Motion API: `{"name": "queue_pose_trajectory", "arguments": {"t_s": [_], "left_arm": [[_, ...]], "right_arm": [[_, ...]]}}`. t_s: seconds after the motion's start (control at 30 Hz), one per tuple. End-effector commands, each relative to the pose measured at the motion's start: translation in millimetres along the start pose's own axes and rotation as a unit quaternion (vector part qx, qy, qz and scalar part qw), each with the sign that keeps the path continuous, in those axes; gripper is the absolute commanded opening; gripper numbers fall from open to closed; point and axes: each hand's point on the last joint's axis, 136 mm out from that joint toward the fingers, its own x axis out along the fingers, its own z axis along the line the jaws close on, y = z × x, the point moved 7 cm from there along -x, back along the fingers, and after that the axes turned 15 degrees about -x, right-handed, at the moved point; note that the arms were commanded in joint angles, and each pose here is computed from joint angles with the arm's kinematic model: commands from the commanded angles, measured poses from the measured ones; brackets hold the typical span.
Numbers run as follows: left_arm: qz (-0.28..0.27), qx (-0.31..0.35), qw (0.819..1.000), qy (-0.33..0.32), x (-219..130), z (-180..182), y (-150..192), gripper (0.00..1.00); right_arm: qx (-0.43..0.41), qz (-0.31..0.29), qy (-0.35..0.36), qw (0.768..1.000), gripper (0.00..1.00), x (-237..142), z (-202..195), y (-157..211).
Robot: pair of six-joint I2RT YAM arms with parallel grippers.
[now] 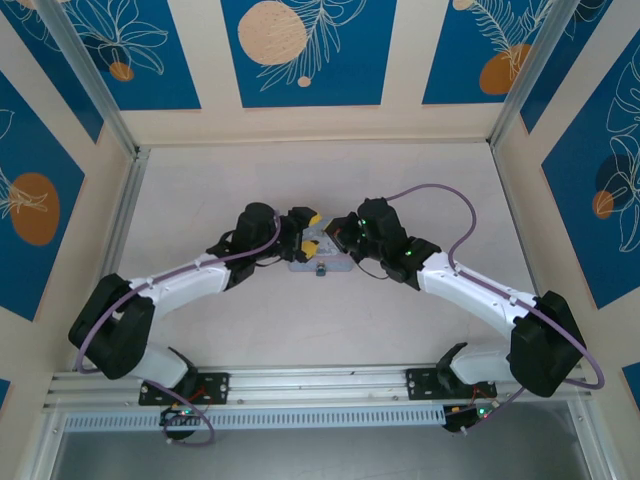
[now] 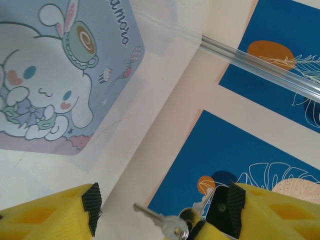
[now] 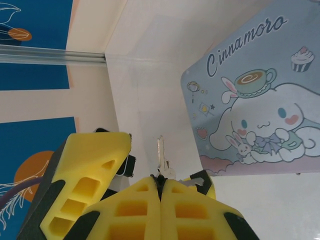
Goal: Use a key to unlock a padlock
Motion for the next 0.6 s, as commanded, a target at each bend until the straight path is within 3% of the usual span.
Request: {"name": "queue_pose_trajectory", "arguments": {"t_s": [0.0, 0.57], "left_arm": [[0.015, -0.005, 0.999, 0.036, 4.1, -15.3, 12.5, 0.66], [0.024, -0.010, 0.999, 0.048, 11.2, -16.8, 20.2, 0.49]], "right_arm": [[0.007, -0.011, -0.030, 0.999, 0.00, -2.3, 18.3, -4.7], [0.025, -0.008, -0.022, 0.999, 0.00, 5.7, 7.9, 1.7]]}}
